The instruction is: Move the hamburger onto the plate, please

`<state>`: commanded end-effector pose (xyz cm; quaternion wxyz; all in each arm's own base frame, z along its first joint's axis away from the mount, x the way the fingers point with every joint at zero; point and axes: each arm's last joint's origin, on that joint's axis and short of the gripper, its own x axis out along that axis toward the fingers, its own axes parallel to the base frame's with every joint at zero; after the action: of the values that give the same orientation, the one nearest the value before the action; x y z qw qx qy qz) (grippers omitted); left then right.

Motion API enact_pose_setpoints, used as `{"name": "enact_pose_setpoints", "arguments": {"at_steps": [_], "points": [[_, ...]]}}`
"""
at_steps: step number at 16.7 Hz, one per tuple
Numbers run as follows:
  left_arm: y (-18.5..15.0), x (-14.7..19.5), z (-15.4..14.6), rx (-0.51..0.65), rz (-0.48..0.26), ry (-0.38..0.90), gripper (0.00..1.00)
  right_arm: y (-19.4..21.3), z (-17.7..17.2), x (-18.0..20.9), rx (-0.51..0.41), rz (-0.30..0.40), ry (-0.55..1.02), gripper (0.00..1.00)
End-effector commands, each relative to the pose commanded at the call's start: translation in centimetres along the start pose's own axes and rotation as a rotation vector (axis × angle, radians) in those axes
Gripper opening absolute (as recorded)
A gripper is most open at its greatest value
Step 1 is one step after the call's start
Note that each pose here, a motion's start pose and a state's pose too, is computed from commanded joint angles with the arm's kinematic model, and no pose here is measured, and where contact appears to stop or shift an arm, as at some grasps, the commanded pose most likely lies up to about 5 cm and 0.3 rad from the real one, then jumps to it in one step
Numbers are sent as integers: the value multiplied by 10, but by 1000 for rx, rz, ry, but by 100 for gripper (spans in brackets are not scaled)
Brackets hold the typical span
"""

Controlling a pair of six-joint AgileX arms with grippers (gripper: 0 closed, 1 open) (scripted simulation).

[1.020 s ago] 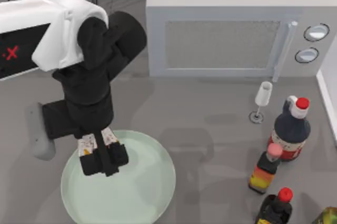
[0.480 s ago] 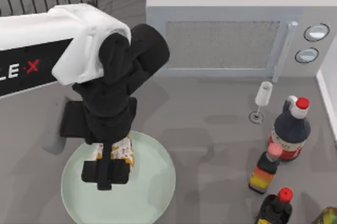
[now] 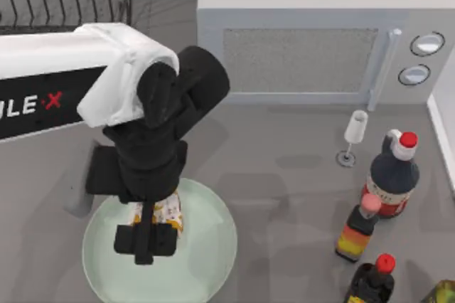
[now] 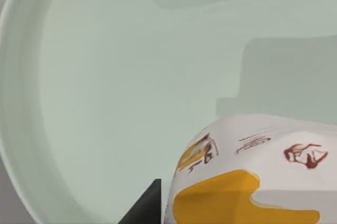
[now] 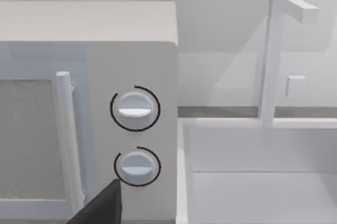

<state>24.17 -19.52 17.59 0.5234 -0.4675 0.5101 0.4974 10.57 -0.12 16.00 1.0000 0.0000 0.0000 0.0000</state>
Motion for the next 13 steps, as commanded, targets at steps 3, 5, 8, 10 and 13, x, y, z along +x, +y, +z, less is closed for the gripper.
{"name": "enact_pose_setpoints", "arguments": {"at_steps": [3,5,8,10,13], "points": [[0,24,0,-3,1,-1,0,0,0,0,0,0,0,100],[1,28,1,-4,3,-3,0,0,0,0,0,0,0,100],[1,28,1,-4,3,-3,8,0,0,0,0,0,0,100],[1,28,1,-4,3,-3,23,0,0,0,0,0,0,100],[1,28,1,-4,3,-3,45,0,0,0,0,0,0,100]]}}
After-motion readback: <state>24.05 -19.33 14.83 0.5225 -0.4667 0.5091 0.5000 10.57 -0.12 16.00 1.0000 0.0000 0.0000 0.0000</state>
